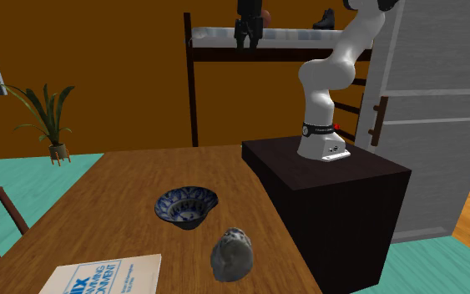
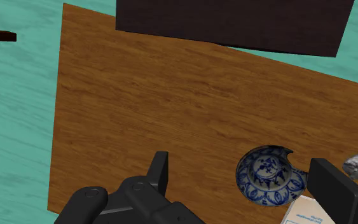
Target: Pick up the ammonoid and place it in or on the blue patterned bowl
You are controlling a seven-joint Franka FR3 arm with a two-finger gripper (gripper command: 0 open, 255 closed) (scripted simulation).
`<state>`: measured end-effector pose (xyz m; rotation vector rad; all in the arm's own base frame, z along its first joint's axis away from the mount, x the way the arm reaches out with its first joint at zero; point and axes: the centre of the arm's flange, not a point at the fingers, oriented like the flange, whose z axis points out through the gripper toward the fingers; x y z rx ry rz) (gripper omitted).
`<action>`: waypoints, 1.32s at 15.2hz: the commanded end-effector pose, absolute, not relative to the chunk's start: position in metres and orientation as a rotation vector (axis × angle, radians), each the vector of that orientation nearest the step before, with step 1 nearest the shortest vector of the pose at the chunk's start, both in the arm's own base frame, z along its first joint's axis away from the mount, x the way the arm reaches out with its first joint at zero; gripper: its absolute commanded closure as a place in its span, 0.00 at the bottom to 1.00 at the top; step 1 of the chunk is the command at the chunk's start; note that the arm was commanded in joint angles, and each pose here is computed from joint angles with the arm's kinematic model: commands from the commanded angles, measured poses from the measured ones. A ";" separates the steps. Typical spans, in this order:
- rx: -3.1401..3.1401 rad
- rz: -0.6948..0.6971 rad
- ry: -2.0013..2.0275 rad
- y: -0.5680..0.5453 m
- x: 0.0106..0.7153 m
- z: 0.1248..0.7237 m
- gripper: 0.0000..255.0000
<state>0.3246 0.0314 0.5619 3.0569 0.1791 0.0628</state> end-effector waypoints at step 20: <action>3.152 -0.101 0.270 0.170 0.441 0.390 0.00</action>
